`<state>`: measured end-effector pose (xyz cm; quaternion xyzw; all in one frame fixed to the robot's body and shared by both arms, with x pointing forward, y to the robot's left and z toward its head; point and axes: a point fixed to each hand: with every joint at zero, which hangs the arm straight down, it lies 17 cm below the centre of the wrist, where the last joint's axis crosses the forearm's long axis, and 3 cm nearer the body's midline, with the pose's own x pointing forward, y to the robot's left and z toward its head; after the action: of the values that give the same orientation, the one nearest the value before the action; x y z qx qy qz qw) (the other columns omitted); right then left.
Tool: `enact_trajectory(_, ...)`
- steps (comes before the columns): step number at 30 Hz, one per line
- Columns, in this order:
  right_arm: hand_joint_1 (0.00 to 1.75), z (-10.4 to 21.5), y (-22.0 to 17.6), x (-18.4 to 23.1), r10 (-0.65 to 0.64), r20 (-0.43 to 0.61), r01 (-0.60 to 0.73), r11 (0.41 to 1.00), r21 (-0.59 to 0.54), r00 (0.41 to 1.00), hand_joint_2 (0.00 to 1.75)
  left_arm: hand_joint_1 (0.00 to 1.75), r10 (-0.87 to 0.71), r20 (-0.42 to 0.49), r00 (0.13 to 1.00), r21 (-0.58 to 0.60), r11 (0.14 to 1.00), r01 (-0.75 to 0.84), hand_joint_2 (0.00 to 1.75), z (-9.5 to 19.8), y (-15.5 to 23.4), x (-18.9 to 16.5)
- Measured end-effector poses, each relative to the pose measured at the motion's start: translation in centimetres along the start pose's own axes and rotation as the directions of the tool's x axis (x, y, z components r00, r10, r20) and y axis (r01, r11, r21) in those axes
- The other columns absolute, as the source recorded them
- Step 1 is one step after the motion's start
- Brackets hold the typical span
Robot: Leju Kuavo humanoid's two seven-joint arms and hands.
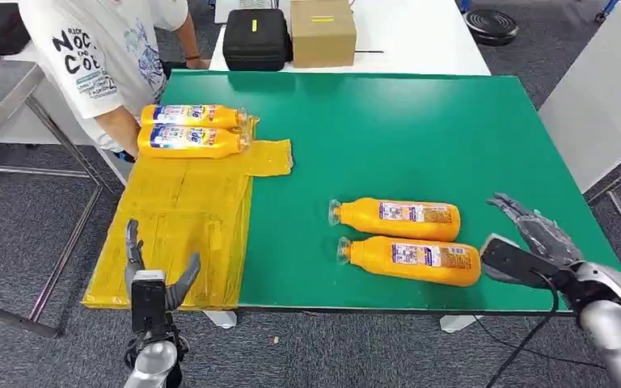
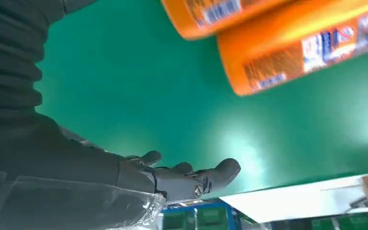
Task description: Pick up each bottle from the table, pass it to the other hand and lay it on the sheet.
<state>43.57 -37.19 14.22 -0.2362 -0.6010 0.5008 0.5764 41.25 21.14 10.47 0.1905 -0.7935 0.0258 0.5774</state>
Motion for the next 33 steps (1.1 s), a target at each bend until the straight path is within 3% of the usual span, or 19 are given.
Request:
enact_trajectory(14,0.0,-6.9,0.7,1.2,0.002,0.031,-0.007,0.988,0.156,1.0,1.75,0.0,0.001,0.01,1.0,-0.011,1.0,-0.001,1.75,-1.1,-0.8,0.1)
enact_trajectory(25,0.0,-7.8,1.6,1.1,0.025,0.027,-0.03,0.98,0.198,0.999,1.75,0.0,-0.013,0.014,1.0,-0.007,1.0,0.013,1.75,-1.0,-0.8,0.0)
enact_trajectory(33,0.0,-8.0,2.7,3.2,0.017,0.094,-0.038,0.975,0.221,0.995,1.75,0.0,-0.02,0.015,1.0,0.0,1.0,0.02,1.75,-1.0,-0.5,-0.1)
